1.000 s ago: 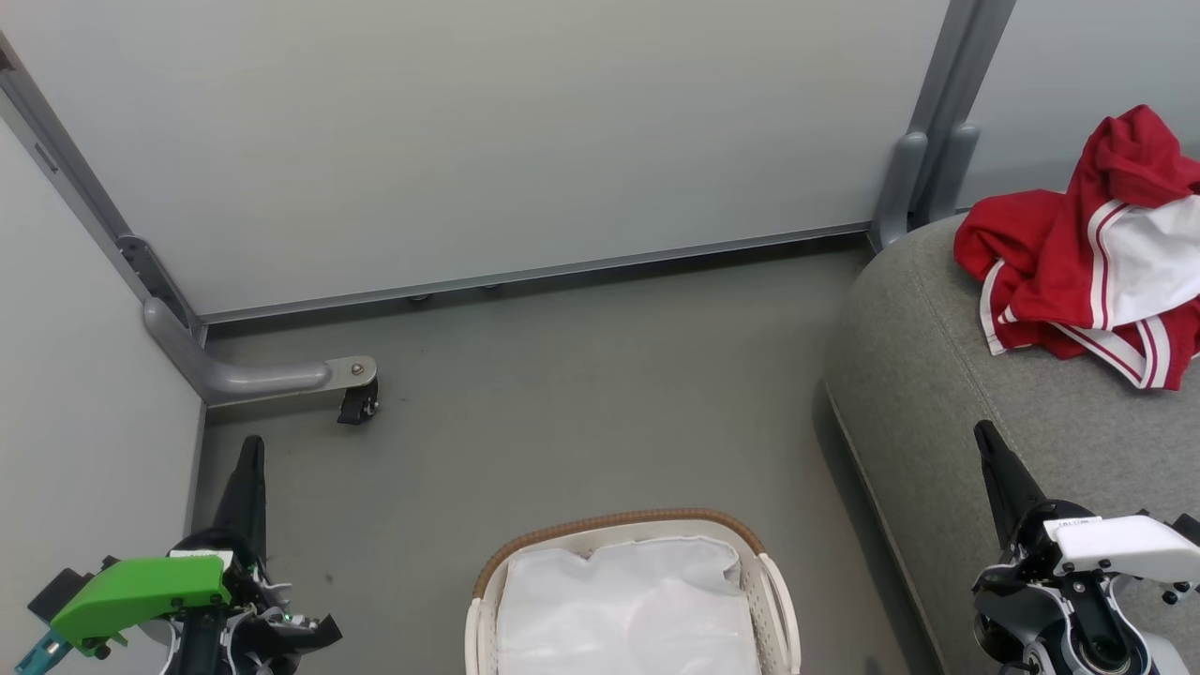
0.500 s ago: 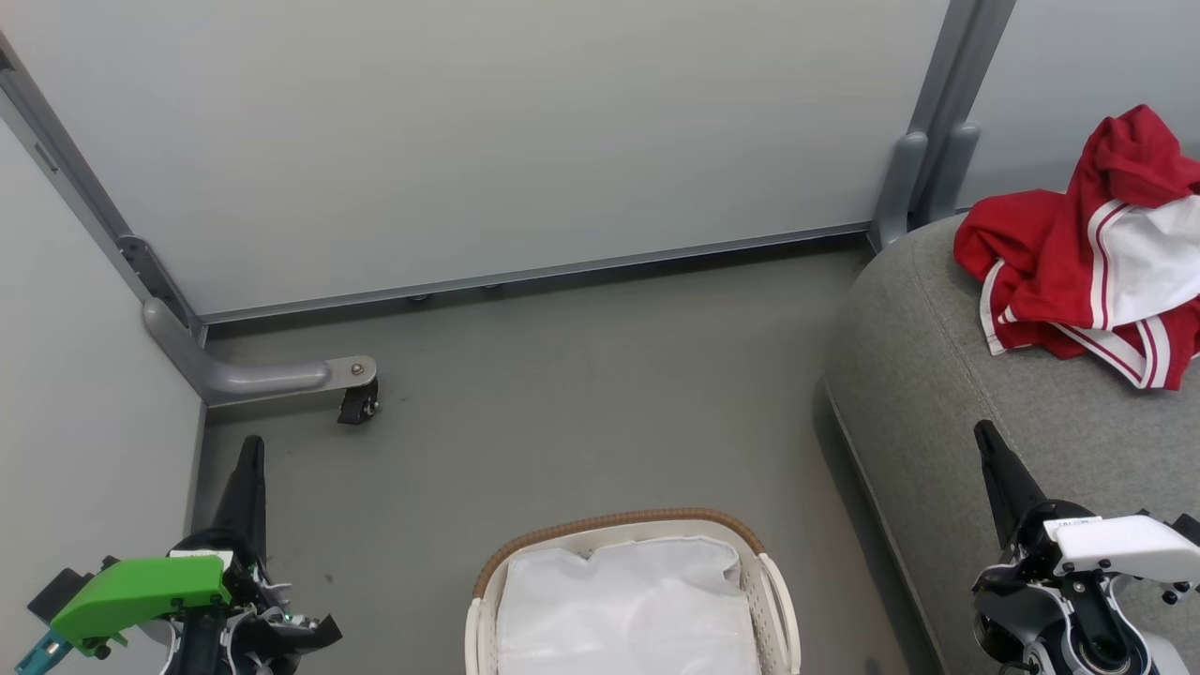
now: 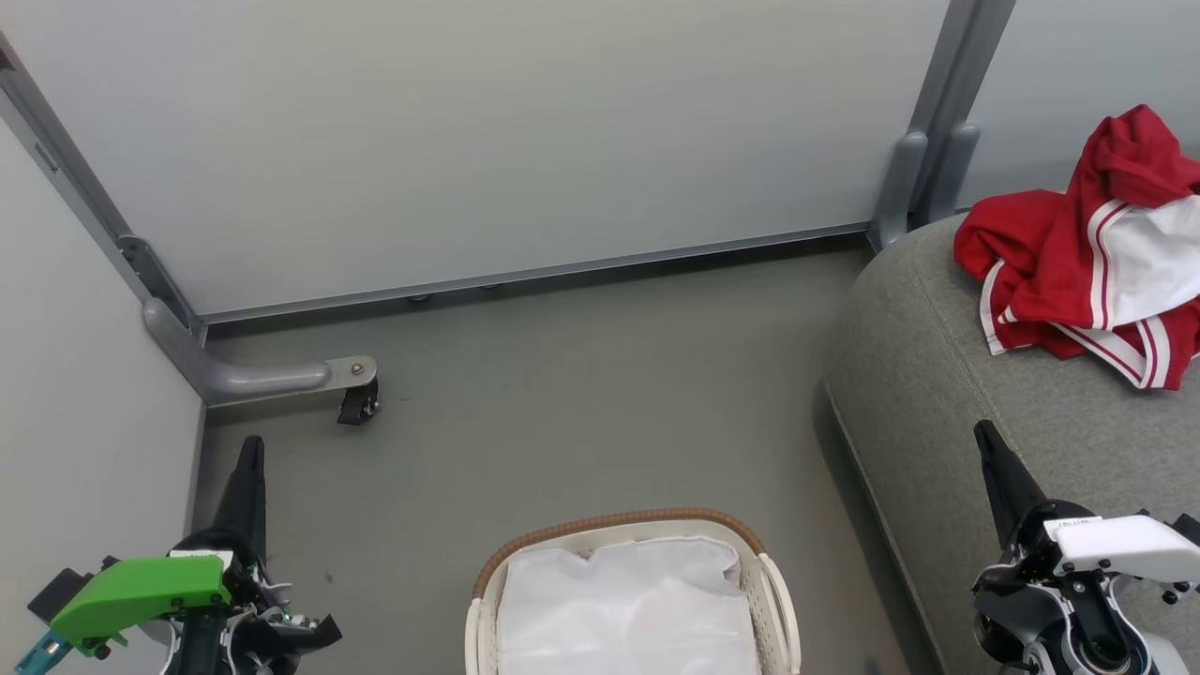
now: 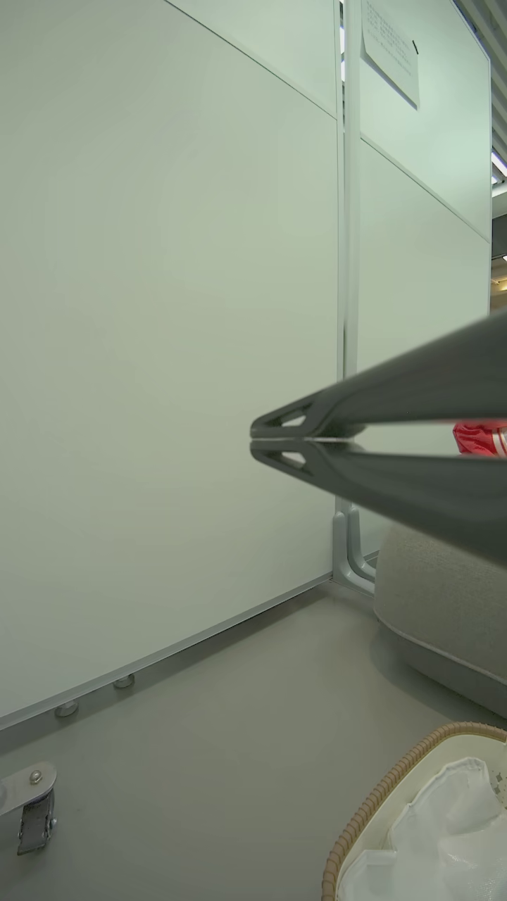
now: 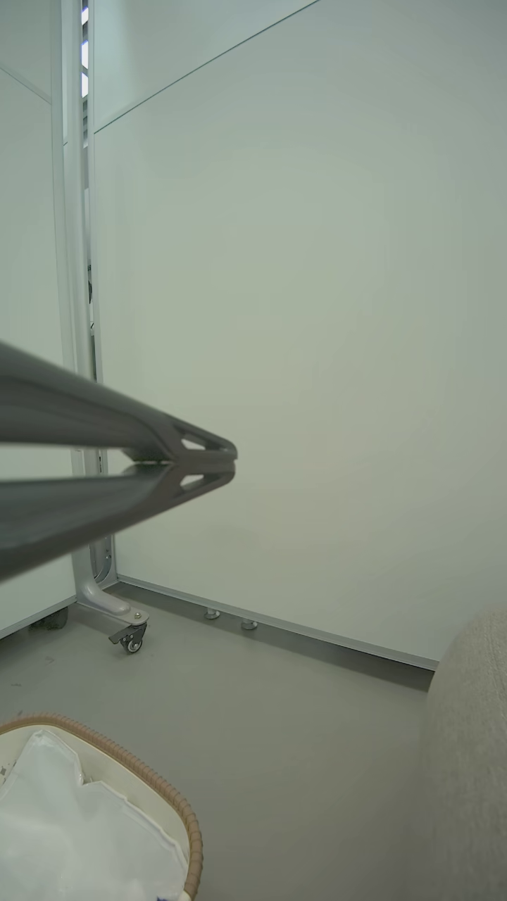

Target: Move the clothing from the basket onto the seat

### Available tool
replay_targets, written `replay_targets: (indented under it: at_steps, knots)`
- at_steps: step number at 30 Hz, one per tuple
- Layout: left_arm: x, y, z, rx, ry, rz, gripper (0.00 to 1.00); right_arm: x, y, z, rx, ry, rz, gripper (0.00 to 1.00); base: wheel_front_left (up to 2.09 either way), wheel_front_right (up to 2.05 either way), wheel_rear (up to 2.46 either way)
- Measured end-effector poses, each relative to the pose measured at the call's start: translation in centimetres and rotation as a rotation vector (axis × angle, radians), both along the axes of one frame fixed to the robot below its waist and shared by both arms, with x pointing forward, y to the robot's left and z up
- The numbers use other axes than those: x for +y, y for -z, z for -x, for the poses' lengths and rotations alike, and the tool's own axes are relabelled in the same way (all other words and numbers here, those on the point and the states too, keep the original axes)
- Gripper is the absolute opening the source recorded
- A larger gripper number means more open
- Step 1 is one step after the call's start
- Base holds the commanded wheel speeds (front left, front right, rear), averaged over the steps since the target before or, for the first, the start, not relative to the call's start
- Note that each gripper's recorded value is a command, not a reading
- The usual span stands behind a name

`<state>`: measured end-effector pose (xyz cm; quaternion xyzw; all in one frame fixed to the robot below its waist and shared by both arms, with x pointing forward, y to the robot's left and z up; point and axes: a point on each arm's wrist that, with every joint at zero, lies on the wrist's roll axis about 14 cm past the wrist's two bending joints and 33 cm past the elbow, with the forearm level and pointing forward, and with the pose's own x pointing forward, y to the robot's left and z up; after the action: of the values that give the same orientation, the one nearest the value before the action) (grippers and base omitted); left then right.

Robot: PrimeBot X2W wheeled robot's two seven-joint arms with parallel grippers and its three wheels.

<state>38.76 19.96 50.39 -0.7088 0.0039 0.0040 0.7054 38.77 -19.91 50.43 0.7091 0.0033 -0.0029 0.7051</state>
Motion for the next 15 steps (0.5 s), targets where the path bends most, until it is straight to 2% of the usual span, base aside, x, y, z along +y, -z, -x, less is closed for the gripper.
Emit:
replay_targets:
  at_steps: [15]
  knots:
    - [0.00, 0.00, 0.00, 0.000, 0.000, 0.000, 0.00, 0.00, 0.00, 0.00, 0.000, 0.000, 0.000, 0.00, 0.00, 0.00, 0.00]
